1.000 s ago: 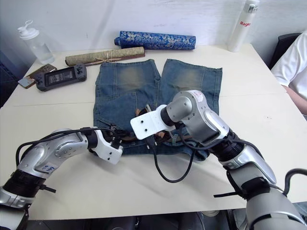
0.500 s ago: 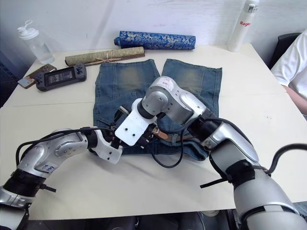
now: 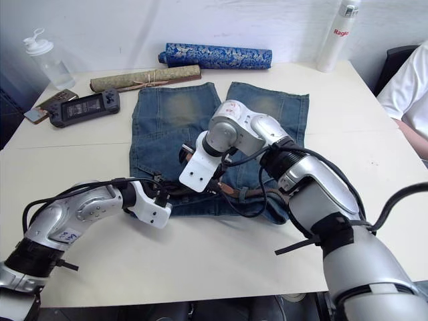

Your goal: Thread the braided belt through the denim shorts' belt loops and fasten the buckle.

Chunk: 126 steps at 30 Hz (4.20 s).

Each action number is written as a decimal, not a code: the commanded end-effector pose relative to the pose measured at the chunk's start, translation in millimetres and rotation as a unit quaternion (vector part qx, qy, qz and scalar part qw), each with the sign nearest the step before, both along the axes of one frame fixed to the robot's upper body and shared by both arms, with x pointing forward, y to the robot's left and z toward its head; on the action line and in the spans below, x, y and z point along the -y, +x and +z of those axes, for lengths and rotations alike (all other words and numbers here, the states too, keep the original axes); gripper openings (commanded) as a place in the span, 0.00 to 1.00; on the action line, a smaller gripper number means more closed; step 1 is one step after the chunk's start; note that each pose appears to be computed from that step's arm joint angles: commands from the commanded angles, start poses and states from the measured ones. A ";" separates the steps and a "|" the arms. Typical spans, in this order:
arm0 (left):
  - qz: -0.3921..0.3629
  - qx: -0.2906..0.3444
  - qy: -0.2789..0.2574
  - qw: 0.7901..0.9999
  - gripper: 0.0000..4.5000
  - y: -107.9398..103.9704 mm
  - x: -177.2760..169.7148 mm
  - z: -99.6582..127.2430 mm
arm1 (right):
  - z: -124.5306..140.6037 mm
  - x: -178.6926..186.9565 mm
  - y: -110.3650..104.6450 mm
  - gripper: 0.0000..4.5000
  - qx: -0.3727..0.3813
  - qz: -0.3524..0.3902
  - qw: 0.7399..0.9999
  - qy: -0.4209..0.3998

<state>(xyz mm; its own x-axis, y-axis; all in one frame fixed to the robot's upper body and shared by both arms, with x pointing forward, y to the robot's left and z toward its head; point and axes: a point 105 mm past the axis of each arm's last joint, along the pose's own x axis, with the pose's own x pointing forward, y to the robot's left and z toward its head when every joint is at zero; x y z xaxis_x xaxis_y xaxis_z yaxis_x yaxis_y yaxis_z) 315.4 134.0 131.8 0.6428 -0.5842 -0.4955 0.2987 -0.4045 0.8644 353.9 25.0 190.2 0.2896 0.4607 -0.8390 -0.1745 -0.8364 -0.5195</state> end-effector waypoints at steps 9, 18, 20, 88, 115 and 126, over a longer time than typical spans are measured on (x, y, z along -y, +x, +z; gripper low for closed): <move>0.001 -0.049 0.024 0.999 0.00 -5.9 0.7 -28.3 | 8.1 -0.8 2.9 0.28 0.014 -0.004 1.000 -0.006; 0.018 -0.034 0.002 0.999 0.00 1.1 0.3 -20.4 | 26.2 12.1 -11.5 0.01 -0.018 -0.036 0.997 0.069; 0.038 -0.016 -0.015 0.999 0.00 7.5 -3.8 -12.9 | 30.1 18.6 -11.0 0.01 -0.026 -0.069 0.990 0.118; 0.214 -0.547 -0.744 0.318 0.60 -116.2 12.6 20.9 | 6.7 35.6 -44.4 0.00 -0.105 -0.327 0.758 0.555; 0.172 -0.555 -0.728 0.365 0.60 -100.6 21.9 22.1 | 12.3 47.0 -70.4 0.00 -0.523 -0.301 0.775 0.185; 0.133 -0.577 -0.688 0.419 0.60 -93.3 38.9 27.9 | 9.9 39.0 -65.2 0.00 -0.540 -0.329 0.747 0.205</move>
